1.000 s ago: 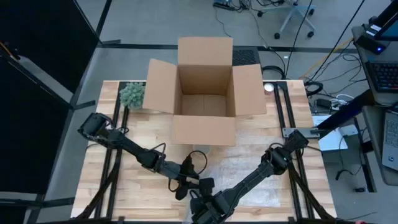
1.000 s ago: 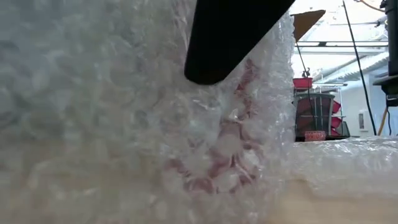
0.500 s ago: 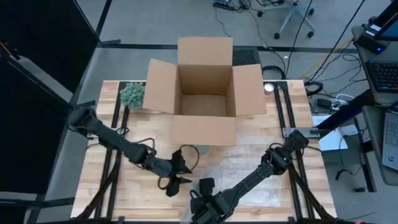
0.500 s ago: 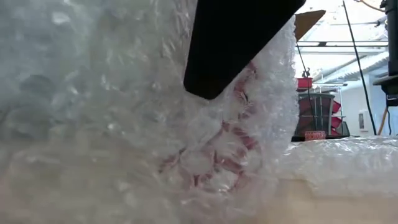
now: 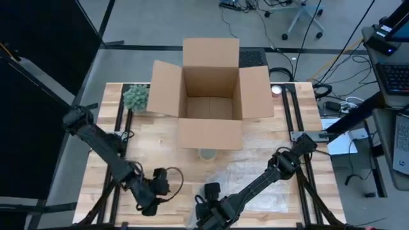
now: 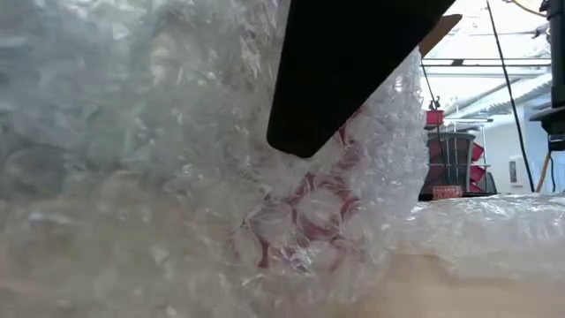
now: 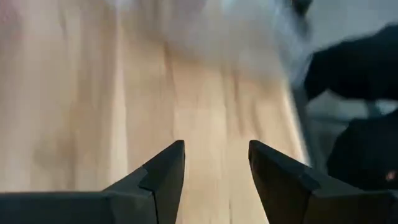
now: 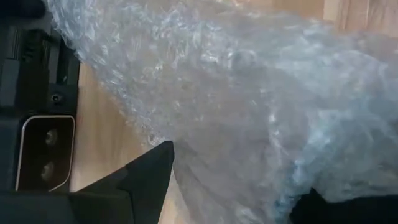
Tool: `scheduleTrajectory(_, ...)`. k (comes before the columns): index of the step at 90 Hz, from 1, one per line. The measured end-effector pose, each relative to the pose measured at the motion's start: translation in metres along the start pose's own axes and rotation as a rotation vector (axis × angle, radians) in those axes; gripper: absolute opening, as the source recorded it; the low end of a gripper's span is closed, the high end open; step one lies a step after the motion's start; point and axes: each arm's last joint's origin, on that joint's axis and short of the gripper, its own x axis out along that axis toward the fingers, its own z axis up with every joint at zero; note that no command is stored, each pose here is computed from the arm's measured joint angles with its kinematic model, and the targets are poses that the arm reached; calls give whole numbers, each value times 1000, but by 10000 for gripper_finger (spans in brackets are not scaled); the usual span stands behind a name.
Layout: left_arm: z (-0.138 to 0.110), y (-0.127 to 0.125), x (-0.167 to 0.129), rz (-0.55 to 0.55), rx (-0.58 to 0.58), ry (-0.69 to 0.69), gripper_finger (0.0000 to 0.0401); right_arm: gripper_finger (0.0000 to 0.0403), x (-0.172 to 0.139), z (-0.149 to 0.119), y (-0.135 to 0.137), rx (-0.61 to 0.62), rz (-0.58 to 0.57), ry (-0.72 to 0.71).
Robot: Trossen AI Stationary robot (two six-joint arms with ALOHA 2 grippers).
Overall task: Wrap mug
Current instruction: Wrap the red patterned mug with bubble wrap
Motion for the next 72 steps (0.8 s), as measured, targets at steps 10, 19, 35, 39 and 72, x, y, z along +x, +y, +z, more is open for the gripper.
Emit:
scheduleTrajectory(10, -7, -6, 23, 21, 1, 17, 166, 242, 0, 0, 0, 1, 1, -1)
scheduleTrajectory(19, -10, -10, 48, 10, 11, 4, 166, 242, 0, 1, 0, 4, 3, -4)
scheduleTrajectory(35, -7, -5, 80, 15, 14, -46, 167, 242, 0, 1, 0, 15, 3, -6)
scheduleTrajectory(39, -4, -4, 84, 10, 12, -68, 167, 242, 0, 1, 0, 16, 4, -5)
scheduleTrajectory(72, -6, -2, 96, -1, 64, -128, 167, 242, 1, 2, -3, 15, -2, -8)
